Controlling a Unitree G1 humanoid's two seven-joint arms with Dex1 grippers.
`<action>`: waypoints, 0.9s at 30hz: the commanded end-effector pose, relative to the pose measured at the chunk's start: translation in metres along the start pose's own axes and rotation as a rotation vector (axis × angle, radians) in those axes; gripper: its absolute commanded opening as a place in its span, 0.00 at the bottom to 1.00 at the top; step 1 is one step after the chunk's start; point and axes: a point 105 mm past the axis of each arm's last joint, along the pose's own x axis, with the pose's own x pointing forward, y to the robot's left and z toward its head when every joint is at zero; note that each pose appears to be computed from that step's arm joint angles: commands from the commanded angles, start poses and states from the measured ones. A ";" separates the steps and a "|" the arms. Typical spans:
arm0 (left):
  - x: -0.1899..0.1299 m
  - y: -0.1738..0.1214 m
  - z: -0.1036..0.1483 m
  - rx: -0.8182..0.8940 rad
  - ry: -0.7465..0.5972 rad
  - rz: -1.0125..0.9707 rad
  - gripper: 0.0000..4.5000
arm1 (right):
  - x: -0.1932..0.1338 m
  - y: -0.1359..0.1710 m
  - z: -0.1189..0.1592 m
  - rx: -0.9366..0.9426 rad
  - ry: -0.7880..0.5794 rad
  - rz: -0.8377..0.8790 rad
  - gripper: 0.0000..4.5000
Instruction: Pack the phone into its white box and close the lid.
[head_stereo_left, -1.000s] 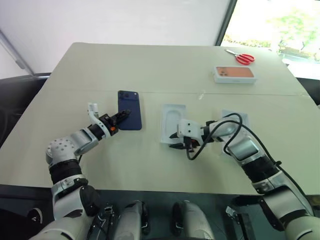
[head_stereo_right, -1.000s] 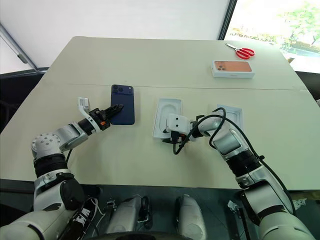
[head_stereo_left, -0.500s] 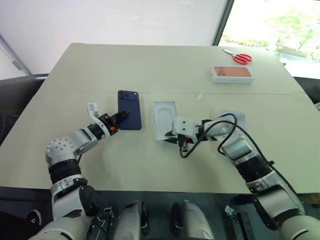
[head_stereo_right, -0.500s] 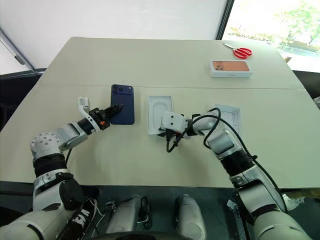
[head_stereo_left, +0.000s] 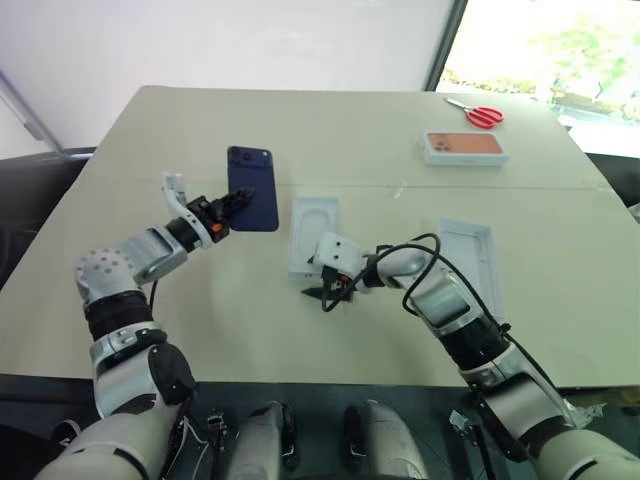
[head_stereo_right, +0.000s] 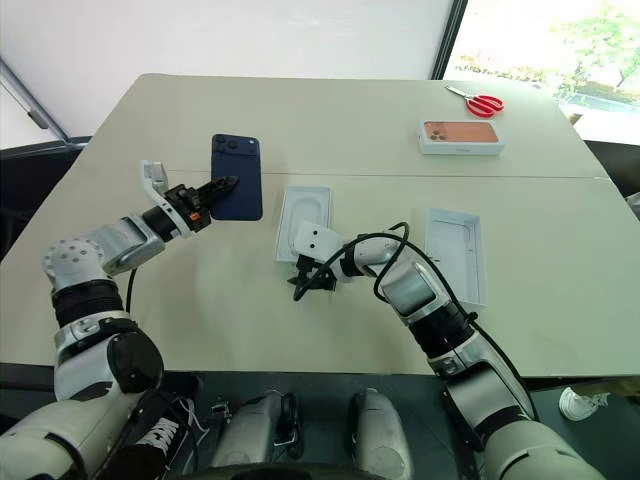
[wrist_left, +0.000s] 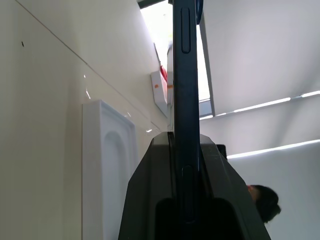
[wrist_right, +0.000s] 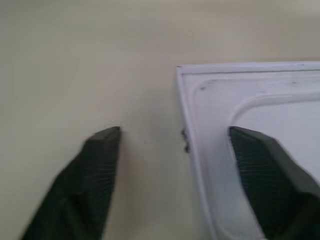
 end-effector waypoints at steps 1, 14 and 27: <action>0.008 -0.013 -0.010 0.024 0.040 -0.057 0.00 | -0.018 -0.002 0.022 -0.005 -0.102 0.023 0.85; 0.042 -0.005 -0.046 -0.014 0.139 -0.036 0.00 | -0.095 -0.058 0.003 0.092 -0.088 -0.218 0.85; 0.048 -0.005 -0.059 -0.017 0.197 -0.017 0.50 | -0.085 -0.070 -0.006 0.080 -0.070 -0.298 0.87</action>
